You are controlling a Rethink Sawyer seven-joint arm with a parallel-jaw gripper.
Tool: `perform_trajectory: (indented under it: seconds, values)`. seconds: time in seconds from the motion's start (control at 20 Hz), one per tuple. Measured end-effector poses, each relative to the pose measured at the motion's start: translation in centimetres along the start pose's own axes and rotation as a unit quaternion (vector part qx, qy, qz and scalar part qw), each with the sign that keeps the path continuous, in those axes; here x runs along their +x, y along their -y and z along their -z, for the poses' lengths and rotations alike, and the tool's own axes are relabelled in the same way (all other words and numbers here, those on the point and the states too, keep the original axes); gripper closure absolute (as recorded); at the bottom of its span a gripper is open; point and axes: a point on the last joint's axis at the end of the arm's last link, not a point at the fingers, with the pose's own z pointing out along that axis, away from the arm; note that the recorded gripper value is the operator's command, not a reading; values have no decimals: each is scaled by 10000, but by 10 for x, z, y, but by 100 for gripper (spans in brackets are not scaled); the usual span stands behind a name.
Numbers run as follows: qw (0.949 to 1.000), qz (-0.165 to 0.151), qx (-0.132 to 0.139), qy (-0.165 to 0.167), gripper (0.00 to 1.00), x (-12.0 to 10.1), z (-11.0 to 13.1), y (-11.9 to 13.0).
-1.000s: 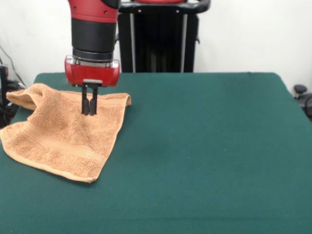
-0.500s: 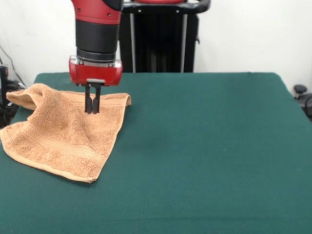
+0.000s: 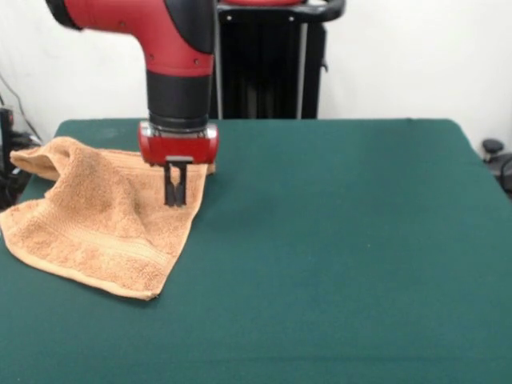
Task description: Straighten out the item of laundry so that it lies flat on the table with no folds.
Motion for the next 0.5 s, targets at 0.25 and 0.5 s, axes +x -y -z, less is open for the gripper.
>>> perform_trajectory:
  seconds: [0.25,0.5]
  values:
    - [9999,-74,-97,17,100,12,-18,-8]
    - [9999,-139,-73,-13,100,12,-18,-9]
